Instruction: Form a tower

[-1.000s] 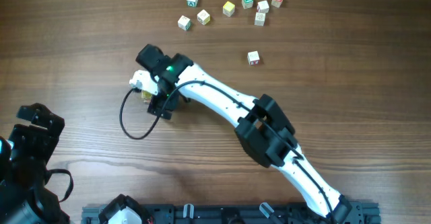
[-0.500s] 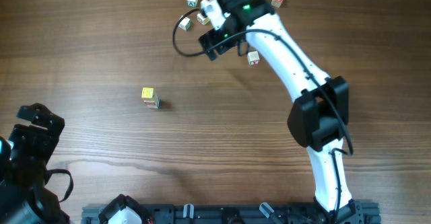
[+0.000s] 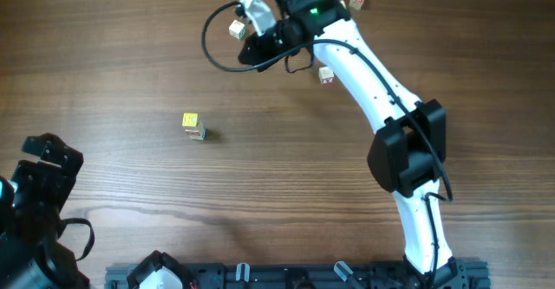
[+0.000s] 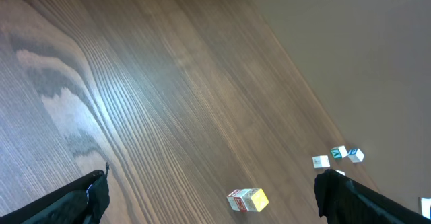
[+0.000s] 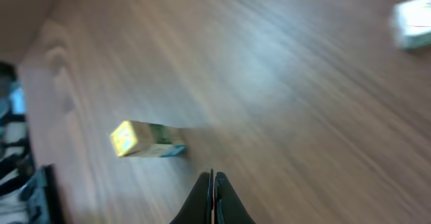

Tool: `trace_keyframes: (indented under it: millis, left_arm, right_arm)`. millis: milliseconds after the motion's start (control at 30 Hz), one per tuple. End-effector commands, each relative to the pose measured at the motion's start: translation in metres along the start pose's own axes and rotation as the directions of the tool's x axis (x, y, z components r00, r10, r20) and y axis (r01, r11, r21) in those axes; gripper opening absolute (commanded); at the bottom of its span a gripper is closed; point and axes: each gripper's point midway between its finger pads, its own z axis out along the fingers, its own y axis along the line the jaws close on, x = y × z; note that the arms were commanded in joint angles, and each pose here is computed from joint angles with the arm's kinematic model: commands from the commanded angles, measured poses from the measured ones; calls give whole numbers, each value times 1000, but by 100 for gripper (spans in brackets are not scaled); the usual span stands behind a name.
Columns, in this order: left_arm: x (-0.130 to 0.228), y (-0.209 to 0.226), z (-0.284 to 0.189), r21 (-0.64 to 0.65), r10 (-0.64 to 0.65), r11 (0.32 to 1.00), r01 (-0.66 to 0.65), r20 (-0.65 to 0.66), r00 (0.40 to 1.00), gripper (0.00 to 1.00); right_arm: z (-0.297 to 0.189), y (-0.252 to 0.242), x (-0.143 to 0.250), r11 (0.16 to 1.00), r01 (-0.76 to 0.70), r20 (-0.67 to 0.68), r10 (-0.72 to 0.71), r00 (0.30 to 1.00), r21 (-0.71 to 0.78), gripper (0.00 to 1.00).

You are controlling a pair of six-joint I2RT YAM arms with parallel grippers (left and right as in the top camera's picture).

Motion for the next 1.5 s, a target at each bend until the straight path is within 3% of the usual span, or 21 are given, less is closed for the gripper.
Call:
trace_keyframes:
  millis: [0, 67, 433, 767, 933, 1467]
  left_arm:
    - [-3, 1, -2, -6, 11, 1000, -11, 15, 1000, 100]
    - [-3, 1, -2, -6, 11, 1000, -11, 15, 1000, 100]
    - [-3, 1, -2, -6, 11, 1000, -11, 15, 1000, 100]
    - [-3, 1, -2, -6, 11, 1000, -11, 15, 1000, 100]
    - [-3, 1, -2, -6, 11, 1000, -11, 15, 1000, 100]
    - [-3, 1, -2, -6, 11, 1000, -11, 15, 1000, 100]
  right_arm:
    - [4, 46, -2, 973, 45, 17, -42, 999, -227, 4]
    - [1, 58, -1, 954, 13, 10, -10, 1000, -299, 4]
    - [48, 54, -6, 946, 63, 47, -51, 998, -317, 4]
    - [91, 71, 14, 936, 36, -16, -45, 999, -350, 4]
    - [109, 66, 15, 974, 77, -19, -83, 996, -213, 4]
    - [122, 64, 14, 977, 70, -9, -74, 997, -203, 4]
